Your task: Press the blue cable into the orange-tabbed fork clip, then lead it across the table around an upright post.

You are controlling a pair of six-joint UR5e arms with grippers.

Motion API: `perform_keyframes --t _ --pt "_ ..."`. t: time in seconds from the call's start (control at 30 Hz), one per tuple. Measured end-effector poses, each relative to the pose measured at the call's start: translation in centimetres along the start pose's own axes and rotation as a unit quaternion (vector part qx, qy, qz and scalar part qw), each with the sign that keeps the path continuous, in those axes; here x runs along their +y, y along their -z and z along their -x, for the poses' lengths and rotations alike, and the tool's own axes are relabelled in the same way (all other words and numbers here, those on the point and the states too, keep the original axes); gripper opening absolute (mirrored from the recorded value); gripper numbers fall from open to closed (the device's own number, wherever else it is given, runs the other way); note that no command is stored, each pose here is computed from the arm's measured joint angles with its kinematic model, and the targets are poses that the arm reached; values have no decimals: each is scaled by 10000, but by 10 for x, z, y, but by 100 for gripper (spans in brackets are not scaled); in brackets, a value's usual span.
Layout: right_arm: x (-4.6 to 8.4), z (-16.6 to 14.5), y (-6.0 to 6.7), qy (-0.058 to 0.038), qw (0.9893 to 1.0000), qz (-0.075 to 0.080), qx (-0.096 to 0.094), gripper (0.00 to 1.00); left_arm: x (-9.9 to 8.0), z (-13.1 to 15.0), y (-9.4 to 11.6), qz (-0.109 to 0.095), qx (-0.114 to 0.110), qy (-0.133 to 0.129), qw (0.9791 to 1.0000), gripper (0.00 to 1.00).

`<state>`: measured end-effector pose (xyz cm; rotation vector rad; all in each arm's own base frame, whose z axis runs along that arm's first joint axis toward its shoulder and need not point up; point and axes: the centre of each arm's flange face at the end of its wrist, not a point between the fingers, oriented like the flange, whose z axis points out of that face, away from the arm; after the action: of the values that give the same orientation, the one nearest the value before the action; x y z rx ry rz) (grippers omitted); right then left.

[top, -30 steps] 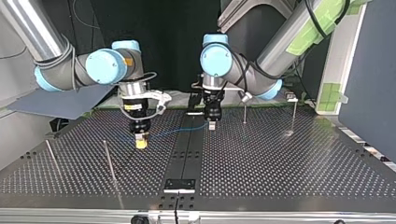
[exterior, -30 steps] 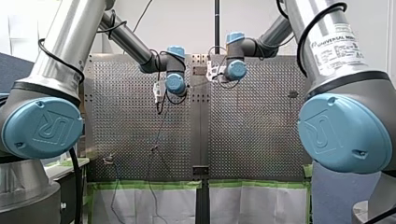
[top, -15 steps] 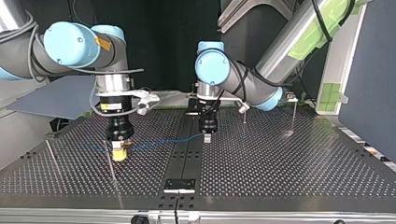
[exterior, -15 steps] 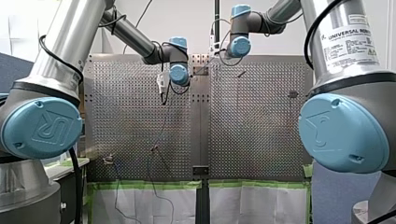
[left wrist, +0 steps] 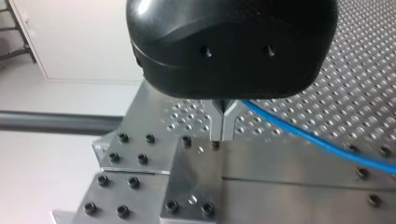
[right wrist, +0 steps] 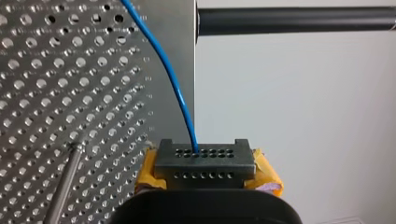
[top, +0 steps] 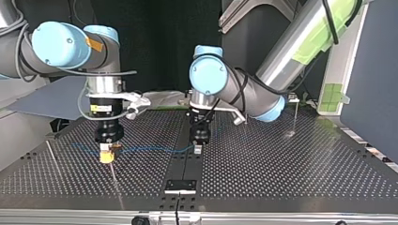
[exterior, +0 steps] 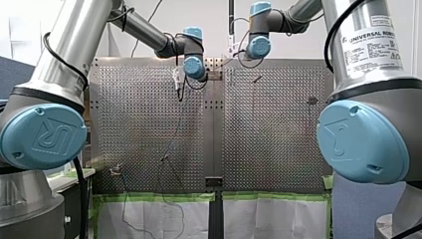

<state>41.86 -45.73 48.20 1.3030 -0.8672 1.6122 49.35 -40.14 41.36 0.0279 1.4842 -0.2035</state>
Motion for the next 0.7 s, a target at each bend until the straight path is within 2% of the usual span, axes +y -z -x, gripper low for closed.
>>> perform_keyframes --t 0.17,0.4,0.7 --pt "9 0 -3 -1 10000 74 -9 0 -11 4 -5 -150 60 26 9999 0" --pt "25 1 -7 3 9998 206 -25 0 -34 -12 -13 -335 320 -29 9989 0" --pt "49 3 -14 5 9992 399 -38 0 -50 13 -21 -437 124 170 9988 0"
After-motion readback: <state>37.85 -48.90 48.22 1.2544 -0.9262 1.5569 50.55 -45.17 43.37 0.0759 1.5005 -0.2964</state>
